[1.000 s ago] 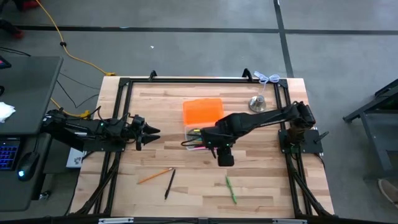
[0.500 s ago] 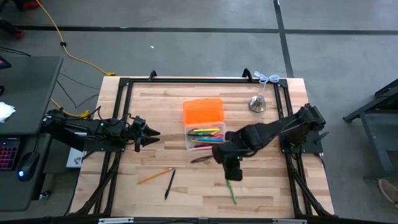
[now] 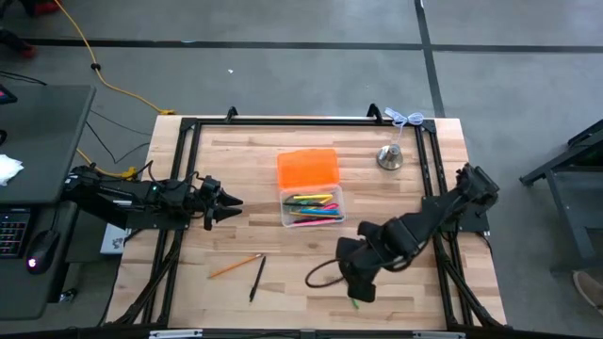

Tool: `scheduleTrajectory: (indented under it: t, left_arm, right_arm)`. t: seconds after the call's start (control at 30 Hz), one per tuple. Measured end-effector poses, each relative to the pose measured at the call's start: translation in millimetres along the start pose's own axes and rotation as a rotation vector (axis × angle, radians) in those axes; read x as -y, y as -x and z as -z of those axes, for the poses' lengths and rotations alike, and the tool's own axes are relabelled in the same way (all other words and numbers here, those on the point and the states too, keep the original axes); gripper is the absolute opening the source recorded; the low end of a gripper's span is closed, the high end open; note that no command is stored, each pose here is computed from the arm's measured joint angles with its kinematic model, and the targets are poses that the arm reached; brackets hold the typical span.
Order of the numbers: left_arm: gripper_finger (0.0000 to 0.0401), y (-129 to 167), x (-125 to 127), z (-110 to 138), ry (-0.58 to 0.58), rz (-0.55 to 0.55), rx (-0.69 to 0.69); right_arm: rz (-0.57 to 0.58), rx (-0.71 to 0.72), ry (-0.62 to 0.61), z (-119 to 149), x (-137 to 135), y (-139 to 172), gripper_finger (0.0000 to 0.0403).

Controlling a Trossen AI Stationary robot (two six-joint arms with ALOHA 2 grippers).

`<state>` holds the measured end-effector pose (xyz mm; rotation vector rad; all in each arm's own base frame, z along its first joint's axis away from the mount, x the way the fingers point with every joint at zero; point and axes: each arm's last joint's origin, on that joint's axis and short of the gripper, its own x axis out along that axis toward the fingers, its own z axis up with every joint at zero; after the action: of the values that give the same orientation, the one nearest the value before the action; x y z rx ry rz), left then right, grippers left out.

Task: Pick & place school supplies into a supply box
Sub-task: Put the green pen into the container

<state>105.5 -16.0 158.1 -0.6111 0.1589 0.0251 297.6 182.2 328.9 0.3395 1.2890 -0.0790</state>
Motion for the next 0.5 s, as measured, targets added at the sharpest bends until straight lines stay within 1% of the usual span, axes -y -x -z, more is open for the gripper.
scheduleTrajectory:
  t: [0.1,0.3,0.4,0.5]
  left_arm:
    - [0.0232,0.0,0.0,0.0,0.006,0.0,0.0]
    - [0.0232,0.0,0.0,0.4,0.044,0.005,-0.008]
    - [0.0232,0.0,0.2,0.8,0.044,0.013,-0.017]
    - [0.0232,0.0,0.2,0.9,0.044,0.015,-0.02]
  right_arm:
    - [0.004,0.007,-0.051,8.5,-7.6,0.5,0.0119]
    - [-0.008,0.027,-0.206,19.2,-19.0,1.1,0.0119]
    - [-0.04,0.041,-0.266,20.6,-24.2,1.5,0.0119]
    - [-0.067,0.081,-0.352,17.6,-26.9,1.8,0.0119]
